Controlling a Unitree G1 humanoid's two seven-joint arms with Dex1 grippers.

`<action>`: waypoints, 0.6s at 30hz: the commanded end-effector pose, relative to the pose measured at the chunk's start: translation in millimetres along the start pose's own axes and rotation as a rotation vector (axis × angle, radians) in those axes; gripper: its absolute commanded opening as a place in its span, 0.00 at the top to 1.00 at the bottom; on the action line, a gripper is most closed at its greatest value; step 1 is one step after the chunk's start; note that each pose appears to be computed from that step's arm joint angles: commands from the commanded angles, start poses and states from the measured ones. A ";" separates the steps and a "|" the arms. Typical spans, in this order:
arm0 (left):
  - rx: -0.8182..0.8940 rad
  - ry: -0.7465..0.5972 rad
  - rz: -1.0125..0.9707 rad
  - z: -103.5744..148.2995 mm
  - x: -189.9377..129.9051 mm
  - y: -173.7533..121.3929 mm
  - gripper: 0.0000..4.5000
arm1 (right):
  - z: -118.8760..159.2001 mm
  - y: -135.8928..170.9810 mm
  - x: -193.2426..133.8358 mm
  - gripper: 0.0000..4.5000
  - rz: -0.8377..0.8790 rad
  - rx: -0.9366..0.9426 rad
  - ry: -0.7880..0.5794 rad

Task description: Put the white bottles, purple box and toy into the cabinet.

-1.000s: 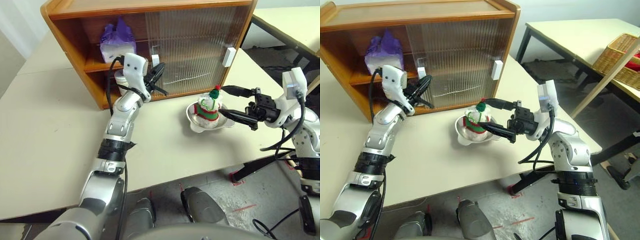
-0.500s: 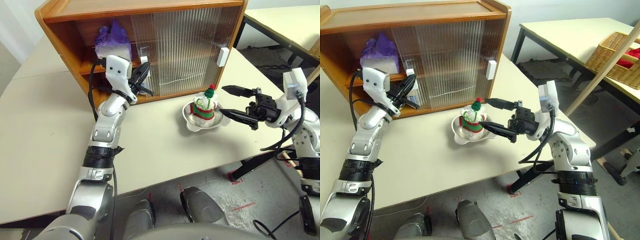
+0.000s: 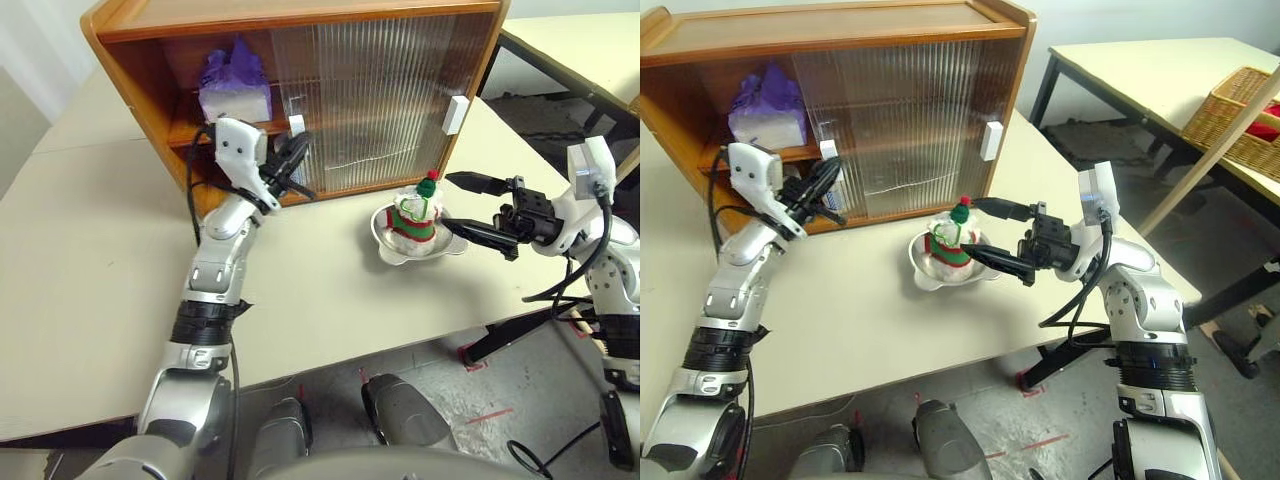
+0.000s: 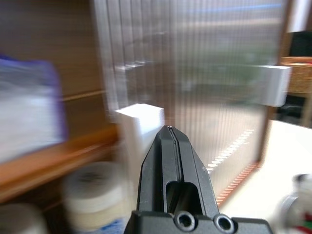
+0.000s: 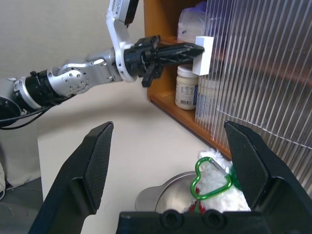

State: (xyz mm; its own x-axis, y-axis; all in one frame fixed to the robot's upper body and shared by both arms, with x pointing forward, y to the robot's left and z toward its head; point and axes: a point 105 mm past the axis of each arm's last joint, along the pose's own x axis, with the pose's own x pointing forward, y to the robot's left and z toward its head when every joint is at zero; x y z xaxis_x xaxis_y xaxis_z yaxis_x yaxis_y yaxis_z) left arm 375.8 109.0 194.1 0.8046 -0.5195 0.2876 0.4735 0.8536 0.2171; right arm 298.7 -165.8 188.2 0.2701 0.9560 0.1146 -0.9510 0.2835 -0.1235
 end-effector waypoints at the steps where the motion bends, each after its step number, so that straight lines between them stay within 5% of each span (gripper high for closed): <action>1: -0.008 -0.015 -0.064 2.7 10.4 -16.5 0.99 | 0.9 -0.5 -3.3 0.00 -0.004 -0.016 0.017; 8: 0.007 0.073 -0.016 -18.8 16.8 -6.6 0.99 | 0.6 0.4 -2.1 0.00 -0.003 -0.012 0.017; 18: 0.056 0.065 0.106 -15.2 5.4 21.7 0.99 | -3.3 4.9 -0.2 0.00 0.001 0.010 0.015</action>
State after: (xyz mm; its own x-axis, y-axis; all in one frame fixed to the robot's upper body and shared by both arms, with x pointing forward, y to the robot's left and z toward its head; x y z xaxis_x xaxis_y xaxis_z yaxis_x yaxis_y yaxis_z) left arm 396.0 111.1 181.6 0.8542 -0.4680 0.2263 0.4194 0.8776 0.2321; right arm 296.5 -166.4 185.2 0.2794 0.9546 0.1037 -0.9497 0.2906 -0.1168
